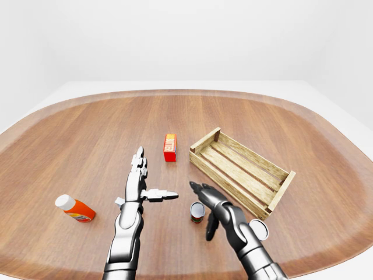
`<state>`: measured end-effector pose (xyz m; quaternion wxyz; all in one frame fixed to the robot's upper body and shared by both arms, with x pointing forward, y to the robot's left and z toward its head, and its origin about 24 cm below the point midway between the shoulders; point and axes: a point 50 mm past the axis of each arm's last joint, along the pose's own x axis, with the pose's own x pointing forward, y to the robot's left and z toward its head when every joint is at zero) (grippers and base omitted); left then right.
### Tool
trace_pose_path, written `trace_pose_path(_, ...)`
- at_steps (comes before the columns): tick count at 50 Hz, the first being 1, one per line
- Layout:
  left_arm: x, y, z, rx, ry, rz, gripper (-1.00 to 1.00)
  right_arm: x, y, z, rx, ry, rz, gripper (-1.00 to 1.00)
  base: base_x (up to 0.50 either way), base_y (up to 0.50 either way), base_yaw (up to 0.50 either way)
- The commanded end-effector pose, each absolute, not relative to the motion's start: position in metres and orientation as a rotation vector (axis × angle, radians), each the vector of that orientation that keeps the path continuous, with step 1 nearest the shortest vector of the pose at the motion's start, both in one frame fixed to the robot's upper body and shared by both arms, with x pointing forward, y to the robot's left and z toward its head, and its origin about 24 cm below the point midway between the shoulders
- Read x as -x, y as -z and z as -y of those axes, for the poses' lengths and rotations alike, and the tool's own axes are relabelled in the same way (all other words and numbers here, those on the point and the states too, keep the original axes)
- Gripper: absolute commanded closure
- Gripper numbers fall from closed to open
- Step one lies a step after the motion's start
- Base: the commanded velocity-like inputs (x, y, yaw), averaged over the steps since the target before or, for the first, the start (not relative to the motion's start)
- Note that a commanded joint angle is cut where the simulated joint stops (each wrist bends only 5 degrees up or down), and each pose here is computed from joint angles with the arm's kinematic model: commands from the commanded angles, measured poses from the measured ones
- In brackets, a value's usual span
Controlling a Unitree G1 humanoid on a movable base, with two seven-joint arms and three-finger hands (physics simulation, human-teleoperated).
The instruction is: Pick up the tomato sauce, and put it in the wooden tray.
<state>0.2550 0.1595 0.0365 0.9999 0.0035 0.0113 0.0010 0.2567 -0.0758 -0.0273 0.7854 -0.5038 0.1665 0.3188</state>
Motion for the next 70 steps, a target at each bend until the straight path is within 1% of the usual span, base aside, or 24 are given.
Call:
trace_pose_path(1,-0.2556,-0.0363,-0.1597,-0.006,-0.002,-0.023,-1.0,-0.2571,0.0277,0.0767,1.097,-0.69,-0.363,-1.0,0.0,0.0,0.0)
trace_pose_path(25,-0.2564,-0.0355,-0.1603,-0.006,-0.001,-0.023,-1.0,-0.2565,0.0292,0.0776,1.119,-0.724,-0.389,-1.0,0.0,0.0,0.0)
trace_pose_path(47,-0.2555,-0.0359,-0.1598,-0.007,0.0,-0.023,-1.0,-0.2553,0.03,0.0767,1.096,-0.743,-0.403,-1.0,0.0,0.0,0.0)
trace_pose_path(59,-0.2546,-0.0363,-0.1596,-0.006,0.001,-0.024,-1.0,-0.2511,0.032,0.0722,1.008,-0.811,-0.436,-1.0,0.0,0.0,0.0)
trace_pose_path(70,-0.2544,-0.0364,-0.1595,-0.006,0.002,-0.024,-1.0,-0.2489,0.0315,0.0699,1.036,-0.86,-0.449,-1.0,0.0,0.0,0.0)
